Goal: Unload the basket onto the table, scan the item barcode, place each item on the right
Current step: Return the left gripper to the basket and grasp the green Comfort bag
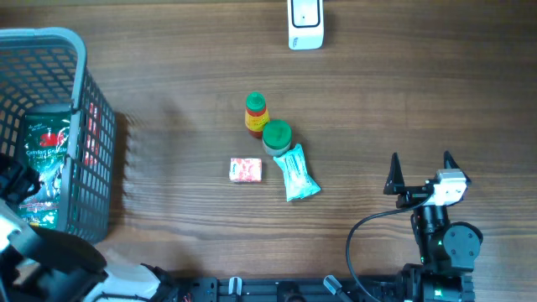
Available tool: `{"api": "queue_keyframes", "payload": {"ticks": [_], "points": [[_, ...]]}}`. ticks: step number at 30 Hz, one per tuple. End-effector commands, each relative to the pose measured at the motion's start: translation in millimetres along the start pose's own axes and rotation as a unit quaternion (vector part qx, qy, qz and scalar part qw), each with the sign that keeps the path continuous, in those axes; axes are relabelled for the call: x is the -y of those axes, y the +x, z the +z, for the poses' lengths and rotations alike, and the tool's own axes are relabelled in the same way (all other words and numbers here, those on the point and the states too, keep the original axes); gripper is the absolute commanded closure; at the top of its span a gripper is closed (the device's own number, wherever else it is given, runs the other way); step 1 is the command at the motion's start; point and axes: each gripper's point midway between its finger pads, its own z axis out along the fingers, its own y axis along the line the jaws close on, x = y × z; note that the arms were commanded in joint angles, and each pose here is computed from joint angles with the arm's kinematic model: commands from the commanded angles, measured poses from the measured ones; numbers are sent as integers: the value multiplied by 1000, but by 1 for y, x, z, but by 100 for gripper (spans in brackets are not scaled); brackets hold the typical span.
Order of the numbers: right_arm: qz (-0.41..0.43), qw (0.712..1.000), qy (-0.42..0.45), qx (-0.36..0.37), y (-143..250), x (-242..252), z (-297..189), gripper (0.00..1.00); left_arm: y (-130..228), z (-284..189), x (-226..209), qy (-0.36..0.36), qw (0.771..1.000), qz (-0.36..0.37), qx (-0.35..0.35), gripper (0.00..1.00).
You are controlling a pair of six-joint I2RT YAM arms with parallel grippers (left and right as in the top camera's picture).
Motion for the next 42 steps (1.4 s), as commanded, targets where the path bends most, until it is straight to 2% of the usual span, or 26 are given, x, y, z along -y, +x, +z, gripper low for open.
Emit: {"api": "queue_keyframes", "payload": {"ticks": [1,14,21,25,26,27,28,29,31,32,36,42], "points": [[4,1000,3,2,-1,1,0,0,12,31,4,-33,999,-22,-22,0],[3,1000,3,2,-1,1,0,0,44,132,-9,-127,992,-17,6,0],[3,1000,3,2,-1,1,0,0,44,172,-33,-153,984,0,96,0],[4,1000,3,2,-1,1,0,0,47,200,-61,-165,981,9,106,2],[4,1000,3,2,-1,1,0,0,47,207,-69,-167,980,13,106,6],[4,1000,3,2,-1,1,0,0,45,215,-78,-170,979,16,108,18],[3,1000,3,2,-1,1,0,0,44,223,-89,-172,979,19,109,37],[4,1000,3,2,-1,1,0,0,42,229,-96,-174,978,21,110,50],[3,1000,3,2,-1,1,0,0,38,244,-118,-180,978,22,105,92],[4,1000,3,2,-1,1,0,0,37,251,-128,-182,978,20,97,96],[3,1000,3,2,-1,1,0,0,37,261,-149,-200,977,14,67,96],[4,1000,3,2,-1,1,0,0,56,236,-109,-162,983,78,-24,96]]}}
